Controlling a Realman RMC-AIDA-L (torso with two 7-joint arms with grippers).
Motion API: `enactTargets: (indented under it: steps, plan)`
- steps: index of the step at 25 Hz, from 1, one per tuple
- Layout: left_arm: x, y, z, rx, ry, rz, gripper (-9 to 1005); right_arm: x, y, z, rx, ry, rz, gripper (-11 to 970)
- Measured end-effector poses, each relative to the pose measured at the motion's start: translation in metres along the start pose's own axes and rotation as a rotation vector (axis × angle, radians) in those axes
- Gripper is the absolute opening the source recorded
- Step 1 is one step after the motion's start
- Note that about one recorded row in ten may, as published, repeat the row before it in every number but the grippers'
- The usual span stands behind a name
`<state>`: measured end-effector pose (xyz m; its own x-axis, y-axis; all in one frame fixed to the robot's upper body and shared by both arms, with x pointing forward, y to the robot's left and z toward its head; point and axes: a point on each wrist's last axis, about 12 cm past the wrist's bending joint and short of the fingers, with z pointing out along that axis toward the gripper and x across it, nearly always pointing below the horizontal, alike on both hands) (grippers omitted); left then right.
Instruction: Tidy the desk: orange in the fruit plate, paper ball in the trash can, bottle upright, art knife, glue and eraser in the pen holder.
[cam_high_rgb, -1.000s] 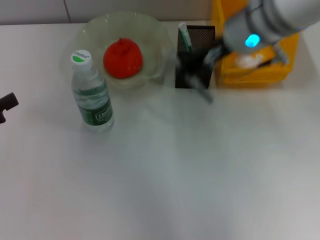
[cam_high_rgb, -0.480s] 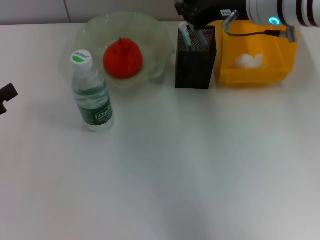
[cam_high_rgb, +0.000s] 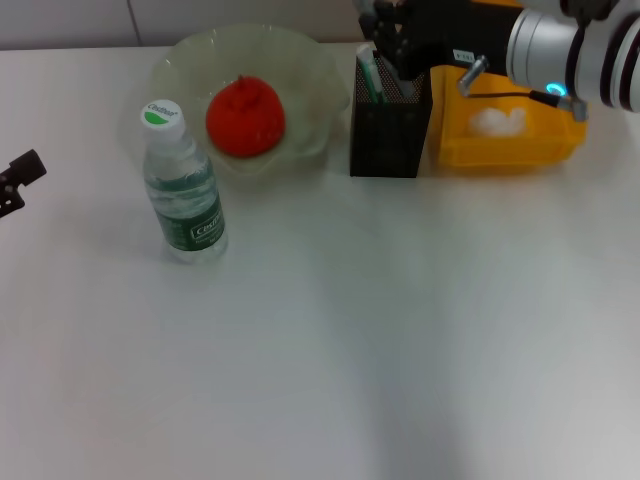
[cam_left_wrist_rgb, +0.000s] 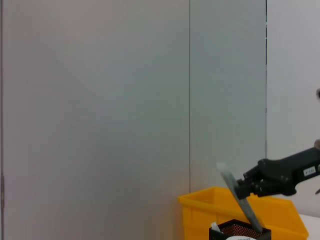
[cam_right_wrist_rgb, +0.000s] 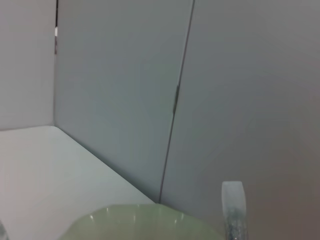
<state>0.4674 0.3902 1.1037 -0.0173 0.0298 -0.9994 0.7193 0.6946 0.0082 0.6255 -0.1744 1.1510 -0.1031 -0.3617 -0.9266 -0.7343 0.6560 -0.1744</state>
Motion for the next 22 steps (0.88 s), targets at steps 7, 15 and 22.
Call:
enactTargets:
  steps: [7,15,22]
  plan:
    - [0.000,0.002,0.002,-0.007,0.005,-0.005,797,0.019,-0.003,0.002,0.022,-0.008,0.011,142]
    - [0.002,0.001,0.004,-0.008,-0.002,-0.015,797,0.032,-0.001,-0.002,0.016,-0.041,0.023,228]
    - [0.003,0.000,0.001,0.026,-0.002,-0.042,797,0.034,-0.005,-0.027,-0.053,-0.114,0.080,345]
